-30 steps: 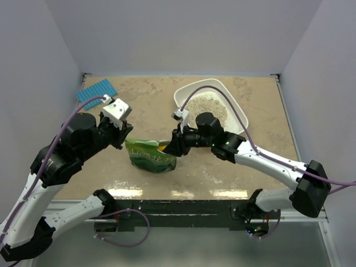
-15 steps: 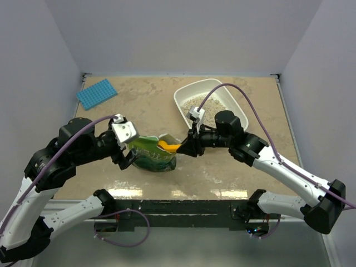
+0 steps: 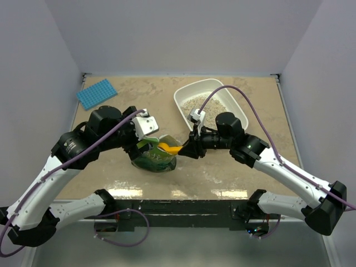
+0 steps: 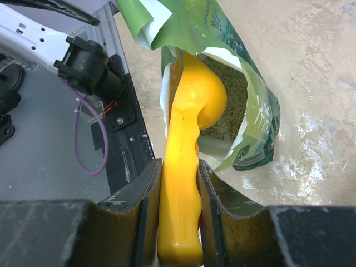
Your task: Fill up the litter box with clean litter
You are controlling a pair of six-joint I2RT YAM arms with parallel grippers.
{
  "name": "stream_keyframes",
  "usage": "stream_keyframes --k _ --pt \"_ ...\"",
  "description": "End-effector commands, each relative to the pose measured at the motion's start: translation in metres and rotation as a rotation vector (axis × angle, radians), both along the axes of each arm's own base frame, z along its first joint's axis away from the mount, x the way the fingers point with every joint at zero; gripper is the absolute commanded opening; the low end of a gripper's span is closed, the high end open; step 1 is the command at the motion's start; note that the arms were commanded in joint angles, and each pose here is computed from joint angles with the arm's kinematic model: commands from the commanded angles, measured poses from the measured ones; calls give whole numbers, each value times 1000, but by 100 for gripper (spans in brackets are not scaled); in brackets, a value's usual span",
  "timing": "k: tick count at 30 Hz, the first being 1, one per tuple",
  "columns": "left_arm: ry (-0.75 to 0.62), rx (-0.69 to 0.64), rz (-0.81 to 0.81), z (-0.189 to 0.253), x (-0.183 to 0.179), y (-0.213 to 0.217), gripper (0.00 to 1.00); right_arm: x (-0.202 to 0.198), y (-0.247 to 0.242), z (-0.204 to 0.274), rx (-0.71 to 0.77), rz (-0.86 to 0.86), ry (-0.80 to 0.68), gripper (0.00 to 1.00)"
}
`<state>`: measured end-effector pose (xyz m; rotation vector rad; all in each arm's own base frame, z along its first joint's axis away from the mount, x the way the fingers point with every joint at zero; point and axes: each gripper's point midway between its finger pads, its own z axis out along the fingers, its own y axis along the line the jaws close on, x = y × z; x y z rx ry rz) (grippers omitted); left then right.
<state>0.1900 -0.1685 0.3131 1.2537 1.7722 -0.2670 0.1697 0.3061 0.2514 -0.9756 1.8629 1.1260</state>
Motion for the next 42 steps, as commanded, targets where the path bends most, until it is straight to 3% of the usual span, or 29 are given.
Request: stream_keyframes --k 1,4,7,9,10,17,22,26,29,35,42 --pt "-33 61 -8 -7 13 -1 99 -4 2 3 20 21 9 0" --pt "8 112 -3 -27 14 0 97 -2 0 -1 2 3 18 0" --pt "39 141 -7 -41 12 3 87 5 -4 -5 -28 -43 38 0" --pt "69 145 -14 -49 7 3 48 11 -7 -2 -39 -81 50 0" --pt "83 143 -1 -52 6 3 0 16 -8 -1 -45 -102 55 0" --pt "141 74 64 -48 8 -5 0 40 -14 18 -94 -222 101 0" --pt "134 -113 107 -7 12 -26 0 47 -14 36 -141 -271 160 0" --pt "32 -350 62 41 7 -45 0 53 -18 29 -211 -324 220 0" --pt "0 -413 52 56 3 -47 0 54 -20 29 -253 -358 268 0" --pt "-33 -392 -20 38 -4 -48 0 71 -31 36 -361 -477 292 0" --pt "5 -320 -100 -32 -19 -48 0 67 -43 24 -510 -491 349 0"
